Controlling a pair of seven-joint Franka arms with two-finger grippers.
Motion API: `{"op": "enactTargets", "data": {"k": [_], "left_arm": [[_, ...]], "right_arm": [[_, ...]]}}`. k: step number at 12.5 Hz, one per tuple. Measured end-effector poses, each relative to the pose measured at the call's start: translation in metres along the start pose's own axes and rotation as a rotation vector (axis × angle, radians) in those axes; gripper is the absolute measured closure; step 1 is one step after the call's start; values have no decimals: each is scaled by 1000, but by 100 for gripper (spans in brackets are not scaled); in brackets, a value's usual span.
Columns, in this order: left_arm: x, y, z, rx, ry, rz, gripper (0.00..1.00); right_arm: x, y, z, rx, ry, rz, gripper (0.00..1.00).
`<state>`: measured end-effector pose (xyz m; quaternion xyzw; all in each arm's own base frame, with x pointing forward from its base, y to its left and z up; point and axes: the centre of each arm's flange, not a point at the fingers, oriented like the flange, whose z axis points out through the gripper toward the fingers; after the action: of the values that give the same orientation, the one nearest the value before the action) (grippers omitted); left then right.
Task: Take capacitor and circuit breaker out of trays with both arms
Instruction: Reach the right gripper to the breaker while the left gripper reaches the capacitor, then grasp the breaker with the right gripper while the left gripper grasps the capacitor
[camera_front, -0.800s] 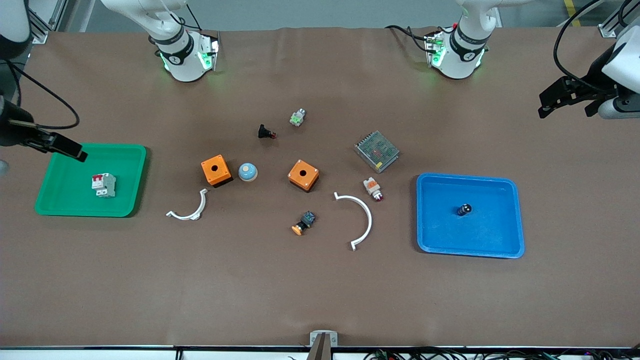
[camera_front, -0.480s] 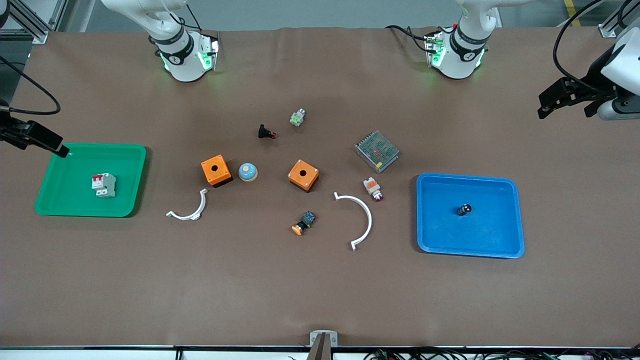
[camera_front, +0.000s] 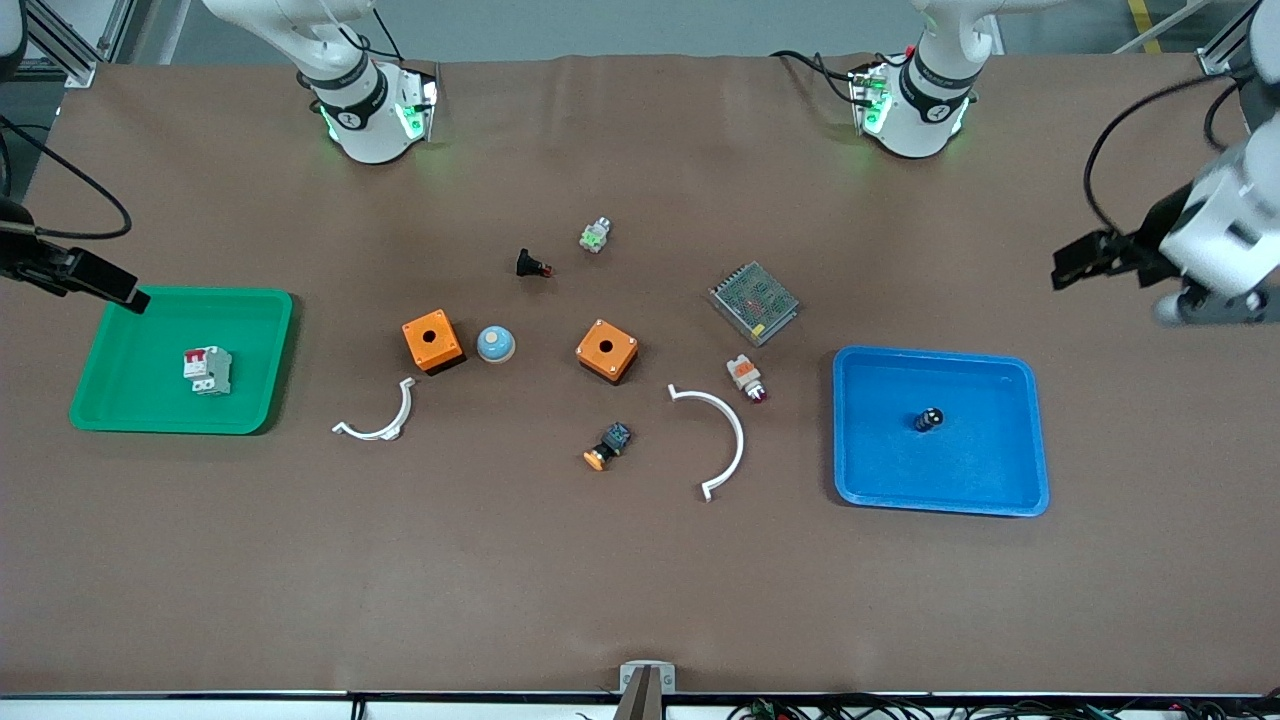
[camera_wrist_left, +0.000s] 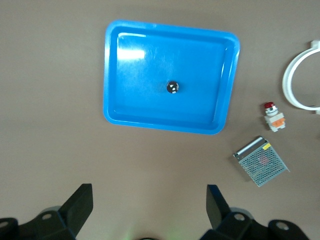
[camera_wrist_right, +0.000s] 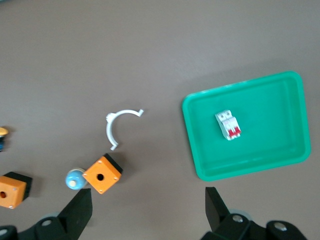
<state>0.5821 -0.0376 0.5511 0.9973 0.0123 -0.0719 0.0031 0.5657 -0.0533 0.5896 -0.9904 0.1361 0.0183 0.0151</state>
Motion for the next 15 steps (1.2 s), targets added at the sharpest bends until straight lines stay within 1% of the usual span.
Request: {"op": "enactTargets", "data": {"k": [1,3,5,8,9,10,11,12,13,14,15], "left_arm": [[19,-2,27,-5,-9,-3,0],[45,-2,81,-15,19,-5,0],[53,-1,134,-22,75,-6,0],[58,0,205,-33,143,-7,1],[61,0,227,-38,161,-8,4],[64,1,248,-43,171,-8,4],[68,2,266,-48,179,-8,11],[72,5,284,-54,180,-6,13],[74,7,297,-57,178,-3,18],[75,9,307,-60,174,-1,18],[76,10,314,-61,167,0,21]], "right_arm": [[6,17,18,-1,-11,9,0],[19,52,60,1,6,-16,0],[31,93,126,-4,29,-77,0],[41,142,226,-20,16,-181,0],[44,151,251,-24,10,-219,0],[47,157,271,-28,4,-257,0],[49,161,287,-31,1,-290,0],[51,164,302,-34,-4,-315,0],[52,166,314,-35,-11,-334,0],[52,168,326,-34,-22,-357,0],[51,170,335,-33,-32,-382,0]]}}
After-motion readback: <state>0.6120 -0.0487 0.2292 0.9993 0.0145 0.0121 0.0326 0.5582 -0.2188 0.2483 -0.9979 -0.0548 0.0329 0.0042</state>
